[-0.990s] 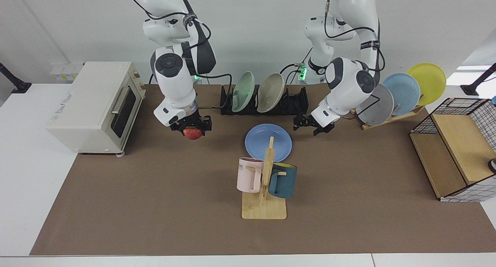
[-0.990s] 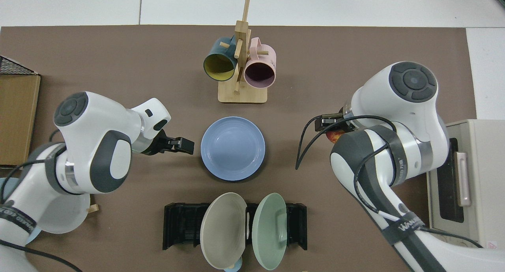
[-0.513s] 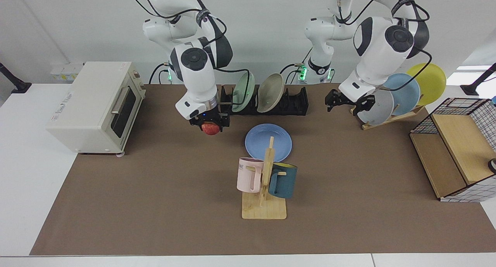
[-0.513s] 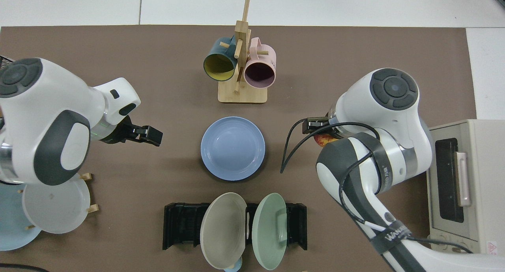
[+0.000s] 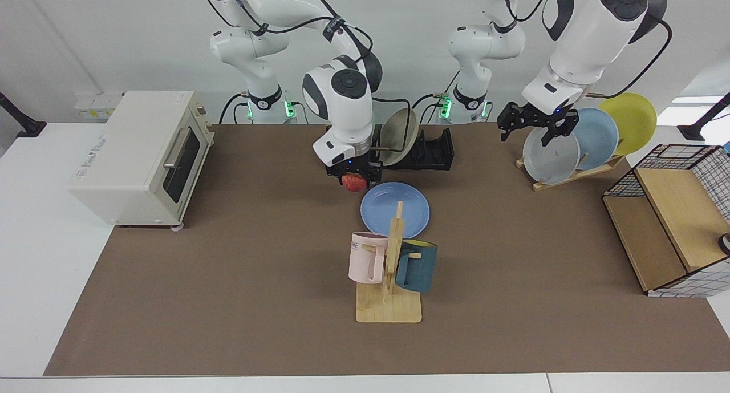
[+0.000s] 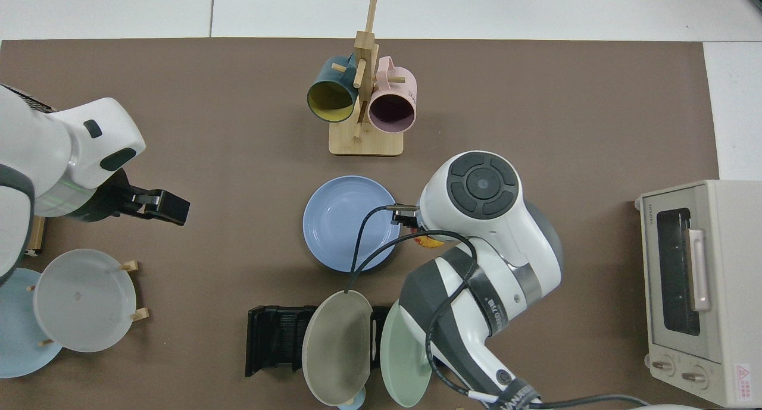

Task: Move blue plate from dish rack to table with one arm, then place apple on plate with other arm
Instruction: 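Carry the apple over the blue plate with the right gripper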

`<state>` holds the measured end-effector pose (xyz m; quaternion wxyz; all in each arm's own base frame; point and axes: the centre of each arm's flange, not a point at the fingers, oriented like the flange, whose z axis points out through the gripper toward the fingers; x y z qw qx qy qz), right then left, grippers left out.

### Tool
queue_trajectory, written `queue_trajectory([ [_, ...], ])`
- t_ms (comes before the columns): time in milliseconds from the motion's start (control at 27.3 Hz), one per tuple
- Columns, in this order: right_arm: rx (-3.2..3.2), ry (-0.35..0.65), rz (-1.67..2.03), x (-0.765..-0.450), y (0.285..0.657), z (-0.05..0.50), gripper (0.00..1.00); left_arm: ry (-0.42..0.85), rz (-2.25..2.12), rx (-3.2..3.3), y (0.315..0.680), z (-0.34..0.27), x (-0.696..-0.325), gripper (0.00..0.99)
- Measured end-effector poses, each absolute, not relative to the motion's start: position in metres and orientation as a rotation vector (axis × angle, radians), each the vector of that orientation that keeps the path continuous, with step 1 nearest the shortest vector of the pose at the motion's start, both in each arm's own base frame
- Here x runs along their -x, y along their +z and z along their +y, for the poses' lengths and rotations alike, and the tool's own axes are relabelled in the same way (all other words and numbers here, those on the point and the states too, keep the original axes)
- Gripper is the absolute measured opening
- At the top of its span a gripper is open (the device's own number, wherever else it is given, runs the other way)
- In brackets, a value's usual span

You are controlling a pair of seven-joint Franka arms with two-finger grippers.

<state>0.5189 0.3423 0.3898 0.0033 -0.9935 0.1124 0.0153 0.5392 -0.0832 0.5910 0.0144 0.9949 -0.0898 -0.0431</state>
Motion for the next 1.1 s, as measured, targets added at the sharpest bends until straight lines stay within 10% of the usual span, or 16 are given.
queue_trajectory([
  [1099,3.047,0.038,0.473,-0.516,0.297,0.436,0.75,-0.081,-0.300,-3.154,0.609,-0.082,-0.540,0.991],
])
